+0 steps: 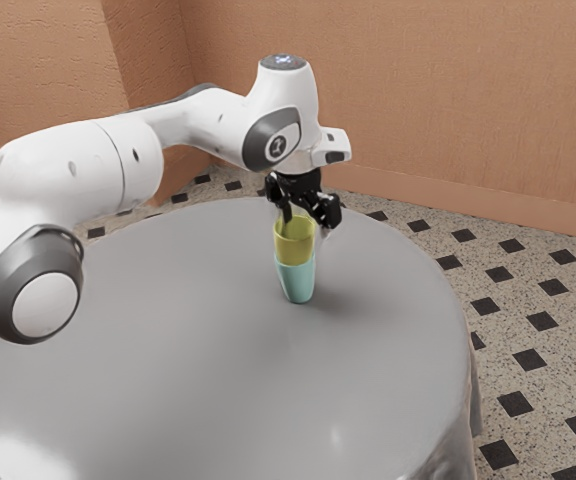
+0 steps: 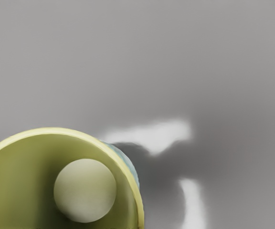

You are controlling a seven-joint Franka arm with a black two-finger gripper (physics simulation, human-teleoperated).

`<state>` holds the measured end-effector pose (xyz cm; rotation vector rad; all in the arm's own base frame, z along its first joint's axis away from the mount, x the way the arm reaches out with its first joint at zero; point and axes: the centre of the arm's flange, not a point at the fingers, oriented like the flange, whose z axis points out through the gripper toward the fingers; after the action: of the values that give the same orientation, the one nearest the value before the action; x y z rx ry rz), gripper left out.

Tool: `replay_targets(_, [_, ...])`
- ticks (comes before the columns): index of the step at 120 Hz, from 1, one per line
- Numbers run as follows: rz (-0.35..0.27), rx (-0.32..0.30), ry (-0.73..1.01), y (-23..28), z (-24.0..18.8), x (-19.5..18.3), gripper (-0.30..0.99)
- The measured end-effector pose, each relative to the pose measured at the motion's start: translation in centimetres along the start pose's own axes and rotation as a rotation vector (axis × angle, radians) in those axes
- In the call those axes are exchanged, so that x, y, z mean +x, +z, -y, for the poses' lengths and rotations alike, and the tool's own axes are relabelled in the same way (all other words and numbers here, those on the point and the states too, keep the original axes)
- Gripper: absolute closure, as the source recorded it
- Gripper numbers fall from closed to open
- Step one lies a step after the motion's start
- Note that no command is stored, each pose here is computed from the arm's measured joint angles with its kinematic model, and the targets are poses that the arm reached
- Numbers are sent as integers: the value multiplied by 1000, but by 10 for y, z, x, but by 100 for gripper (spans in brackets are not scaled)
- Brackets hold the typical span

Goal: Place the left cup onto the right cup

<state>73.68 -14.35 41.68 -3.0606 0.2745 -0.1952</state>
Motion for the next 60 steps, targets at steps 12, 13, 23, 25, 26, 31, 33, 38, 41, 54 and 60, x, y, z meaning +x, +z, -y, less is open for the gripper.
replay_targets(12, [-16, -2, 6, -20, -4, -1, 3])
replay_targets(13, [-19, -2, 7, -22, -5, -1, 3])
replay_targets(23, [-40, -5, 10, -44, -6, -3, 2])
replay_targets(25, [-43, -5, 11, -48, -6, -3, 2])
replay_targets(26, [-44, -5, 11, -50, -6, -3, 2])
replay_targets(31, [-50, -7, 11, -60, -6, -5, 2])
replay_targets(33, [-53, -9, 12, -64, -7, -6, 2])
replay_targets(38, [-61, -14, 16, -77, -9, -8, 2])
replay_targets(41, [-66, -17, 18, -84, -11, -9, 2])
replay_targets(54, [-90, -29, 28, -126, -16, -20, 2])
replay_targets(60, [-97, -34, 34, -146, -18, -28, 2])
